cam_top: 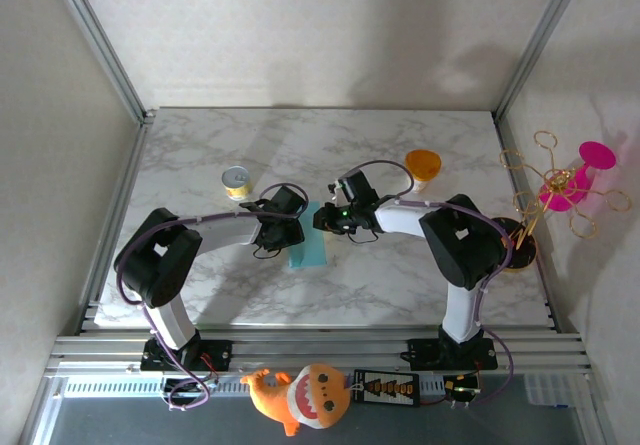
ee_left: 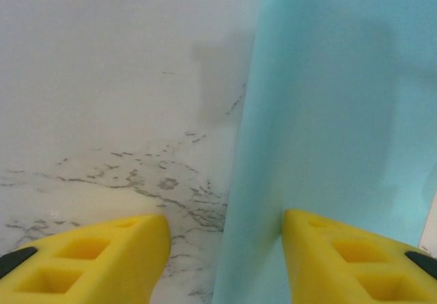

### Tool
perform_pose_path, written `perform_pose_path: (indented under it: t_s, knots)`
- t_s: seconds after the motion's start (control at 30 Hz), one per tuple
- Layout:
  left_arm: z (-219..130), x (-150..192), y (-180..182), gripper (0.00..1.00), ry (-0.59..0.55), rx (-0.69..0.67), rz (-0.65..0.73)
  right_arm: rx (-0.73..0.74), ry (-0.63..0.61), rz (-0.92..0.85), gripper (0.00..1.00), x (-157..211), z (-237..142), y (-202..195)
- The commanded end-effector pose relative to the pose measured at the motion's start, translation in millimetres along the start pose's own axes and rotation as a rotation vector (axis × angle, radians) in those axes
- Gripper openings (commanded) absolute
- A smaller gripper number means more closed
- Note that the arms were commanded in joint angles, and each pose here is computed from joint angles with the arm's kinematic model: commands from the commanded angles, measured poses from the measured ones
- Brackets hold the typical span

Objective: Fold a paper plane with a square sheet of paper (pick it up from the middle)
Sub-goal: Hold the square sheet of paper at the center of the table.

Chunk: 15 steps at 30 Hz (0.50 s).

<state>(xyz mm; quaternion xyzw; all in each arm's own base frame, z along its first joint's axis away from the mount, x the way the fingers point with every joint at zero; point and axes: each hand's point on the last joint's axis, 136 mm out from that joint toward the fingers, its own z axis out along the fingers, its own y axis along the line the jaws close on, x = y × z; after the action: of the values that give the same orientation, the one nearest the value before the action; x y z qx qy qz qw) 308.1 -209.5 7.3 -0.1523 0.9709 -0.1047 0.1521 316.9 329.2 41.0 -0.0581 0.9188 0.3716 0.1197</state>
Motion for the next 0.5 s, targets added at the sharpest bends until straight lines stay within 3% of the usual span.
perform_pose_path:
  t_s: [0.0, 0.47]
  knots:
    - [46, 54, 41, 0.51, 0.168, -0.118, -0.012, -0.001, 0.041, -0.020, 0.21, 7, 6, 3]
    - [43, 53, 40, 0.51, 0.162, -0.111, -0.003, 0.126, 0.115, 0.022, 0.17, 27, 20, -33]
